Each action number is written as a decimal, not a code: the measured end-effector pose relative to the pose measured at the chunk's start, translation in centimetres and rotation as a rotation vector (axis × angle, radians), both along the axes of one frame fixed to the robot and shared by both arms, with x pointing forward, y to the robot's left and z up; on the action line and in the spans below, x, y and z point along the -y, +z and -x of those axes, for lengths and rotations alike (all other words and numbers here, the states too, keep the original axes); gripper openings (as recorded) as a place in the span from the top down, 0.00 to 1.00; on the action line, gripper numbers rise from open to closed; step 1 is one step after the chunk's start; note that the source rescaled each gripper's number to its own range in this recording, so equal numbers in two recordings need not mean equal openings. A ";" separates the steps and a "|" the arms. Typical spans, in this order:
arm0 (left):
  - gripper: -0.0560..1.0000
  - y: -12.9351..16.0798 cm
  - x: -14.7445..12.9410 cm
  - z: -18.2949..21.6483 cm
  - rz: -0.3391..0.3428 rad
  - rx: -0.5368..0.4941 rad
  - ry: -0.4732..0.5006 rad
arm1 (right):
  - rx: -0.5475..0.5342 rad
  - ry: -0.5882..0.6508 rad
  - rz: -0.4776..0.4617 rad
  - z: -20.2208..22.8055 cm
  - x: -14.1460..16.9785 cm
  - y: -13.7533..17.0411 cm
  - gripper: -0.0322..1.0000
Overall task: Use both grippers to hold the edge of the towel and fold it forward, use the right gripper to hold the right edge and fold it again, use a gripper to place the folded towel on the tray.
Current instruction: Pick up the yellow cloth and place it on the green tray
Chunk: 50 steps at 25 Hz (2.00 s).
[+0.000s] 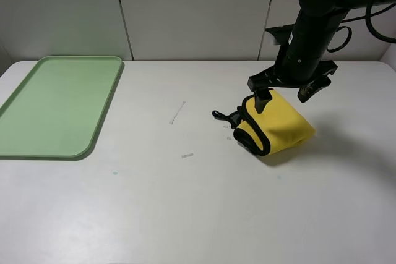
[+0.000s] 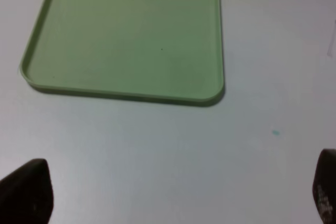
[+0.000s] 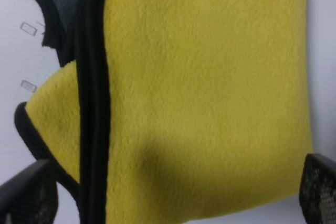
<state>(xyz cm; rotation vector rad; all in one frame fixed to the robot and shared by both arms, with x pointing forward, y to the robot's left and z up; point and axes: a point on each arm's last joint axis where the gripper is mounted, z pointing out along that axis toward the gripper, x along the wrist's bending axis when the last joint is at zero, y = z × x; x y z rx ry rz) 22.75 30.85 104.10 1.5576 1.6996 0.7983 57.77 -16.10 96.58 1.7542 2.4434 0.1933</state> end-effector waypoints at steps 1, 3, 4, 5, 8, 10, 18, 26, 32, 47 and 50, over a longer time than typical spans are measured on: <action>0.00 0.0 0.0 0.0 0.000 0.000 0.000 | 0.000 0.000 0.000 0.0 0.0 0.0 0.01; 0.00 0.0 0.0 0.0 0.000 0.000 0.000 | 0.000 0.000 0.000 0.0 0.0 0.0 0.00; 0.00 0.0 0.0 0.0 0.000 0.000 0.000 | -0.004 -0.002 0.001 0.0 0.0 0.0 0.00; 0.00 0.0 0.0 0.0 0.000 0.000 0.000 | -0.016 -0.003 0.007 0.1 0.1 0.0 0.00; 0.00 0.0 0.0 0.0 0.000 0.000 0.000 | -0.077 0.000 0.035 0.7 0.3 -0.1 0.00; 0.00 0.0 0.0 0.0 0.000 0.000 0.000 | -0.118 0.013 0.054 1.3 0.6 0.4 0.00; 0.00 0.0 0.0 0.0 0.000 0.000 0.000 | -0.144 0.028 0.045 4.1 1.5 5.4 0.00; 0.00 0.0 0.0 0.0 0.000 0.000 0.000 | -0.062 0.012 -0.076 9.4 3.0 9.5 0.00; 0.00 0.0 0.0 0.0 0.000 0.000 0.000 | 0.020 0.015 -0.119 14.5 5.0 11.4 0.00; 0.00 0.0 0.0 0.0 0.000 0.000 0.000 | 0.259 0.029 -0.217 24.5 9.2 12.7 0.00; 0.00 0.0 0.0 0.0 0.000 0.000 0.000 | 0.349 0.033 -0.254 26.9 10.2 12.8 0.00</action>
